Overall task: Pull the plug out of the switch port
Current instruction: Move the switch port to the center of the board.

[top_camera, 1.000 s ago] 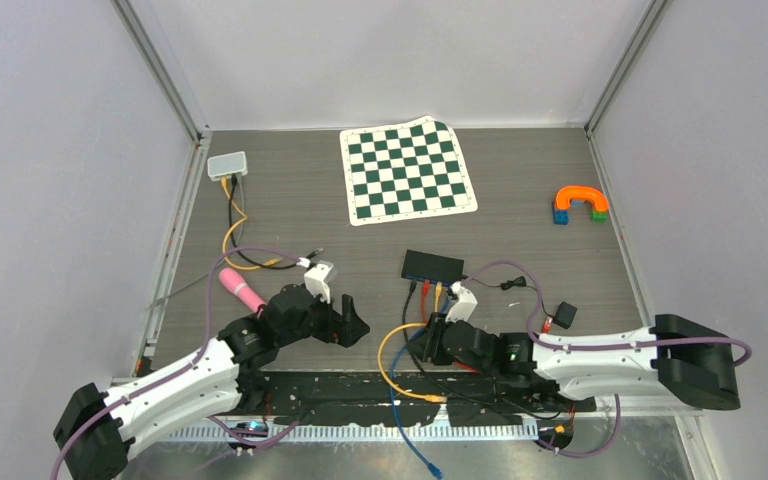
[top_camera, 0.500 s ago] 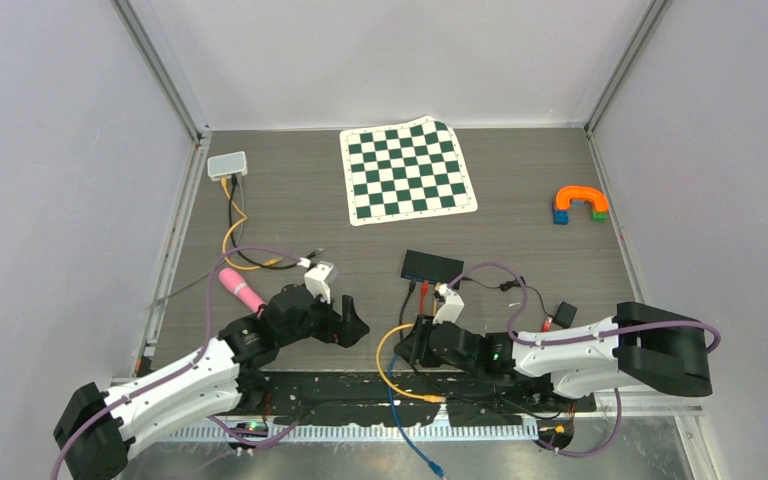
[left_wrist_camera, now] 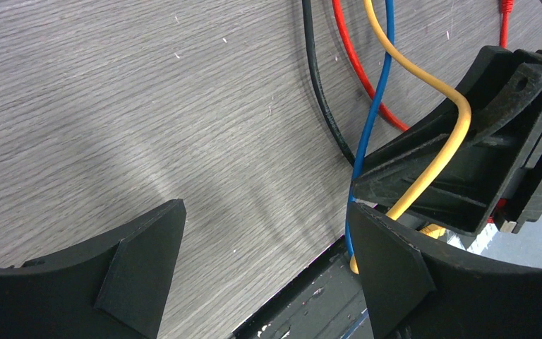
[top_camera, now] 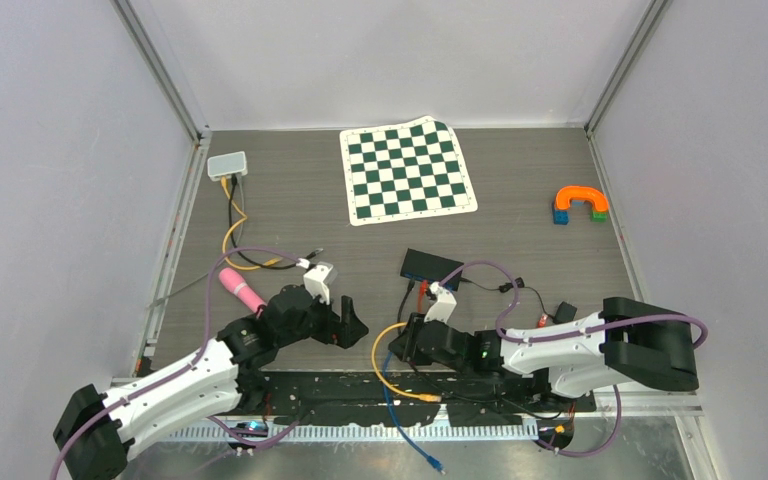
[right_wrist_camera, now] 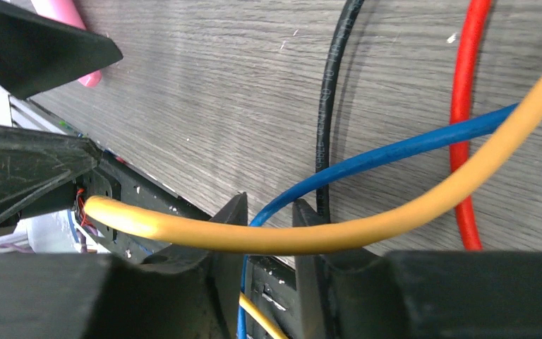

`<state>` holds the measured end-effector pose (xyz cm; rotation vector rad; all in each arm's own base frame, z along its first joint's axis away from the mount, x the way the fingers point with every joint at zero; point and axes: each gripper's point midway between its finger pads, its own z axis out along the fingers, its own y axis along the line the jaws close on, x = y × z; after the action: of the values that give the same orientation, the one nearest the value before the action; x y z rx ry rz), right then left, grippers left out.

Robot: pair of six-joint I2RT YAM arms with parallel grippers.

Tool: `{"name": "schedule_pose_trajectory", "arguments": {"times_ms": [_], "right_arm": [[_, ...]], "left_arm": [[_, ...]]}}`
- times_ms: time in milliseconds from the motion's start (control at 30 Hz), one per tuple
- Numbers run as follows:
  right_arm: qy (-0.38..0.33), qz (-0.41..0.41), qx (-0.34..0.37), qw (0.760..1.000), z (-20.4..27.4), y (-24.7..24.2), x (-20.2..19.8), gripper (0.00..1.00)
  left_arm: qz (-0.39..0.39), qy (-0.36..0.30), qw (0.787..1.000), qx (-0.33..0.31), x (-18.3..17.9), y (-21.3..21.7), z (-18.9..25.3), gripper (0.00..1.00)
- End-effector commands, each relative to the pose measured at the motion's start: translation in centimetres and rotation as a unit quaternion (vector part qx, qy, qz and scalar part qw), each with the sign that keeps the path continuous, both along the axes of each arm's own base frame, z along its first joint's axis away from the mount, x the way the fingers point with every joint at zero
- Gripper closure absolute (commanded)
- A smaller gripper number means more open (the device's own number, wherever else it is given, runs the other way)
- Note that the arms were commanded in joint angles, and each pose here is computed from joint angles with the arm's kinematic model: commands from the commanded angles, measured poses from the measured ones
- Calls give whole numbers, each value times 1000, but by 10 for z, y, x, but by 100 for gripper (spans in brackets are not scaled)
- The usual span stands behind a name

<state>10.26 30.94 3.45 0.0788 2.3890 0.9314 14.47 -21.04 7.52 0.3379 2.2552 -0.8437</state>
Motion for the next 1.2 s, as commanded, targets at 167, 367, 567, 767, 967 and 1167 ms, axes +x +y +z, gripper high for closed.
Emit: {"name": "schedule_pose_trajectory", "arguments": {"times_ms": [167,367,567,767,967,1167], "right_arm": [[-23,-36,-4,999,10,-7,15,85],[-61,-12,-24,998,27,-13,18,95],[-79,44,-104,990,28,-40,9,95],[-66,45,-138,987,18,-71,1,85],[-71,25,10,997,48,-35,3,51],[-46,42,58,996,52,3,-2,51]], "left_arm": [[5,-22,1000,-12,6,-2,16,11],[1,-18,1000,-10,4,-2,15,11],[-4,-19,1000,-10,4,-4,16,11],[-33,-22,999,-24,0,-13,21,10],[-40,-27,998,-30,-1,-15,27,10],[-27,-29,999,-19,0,-8,24,9]]}}
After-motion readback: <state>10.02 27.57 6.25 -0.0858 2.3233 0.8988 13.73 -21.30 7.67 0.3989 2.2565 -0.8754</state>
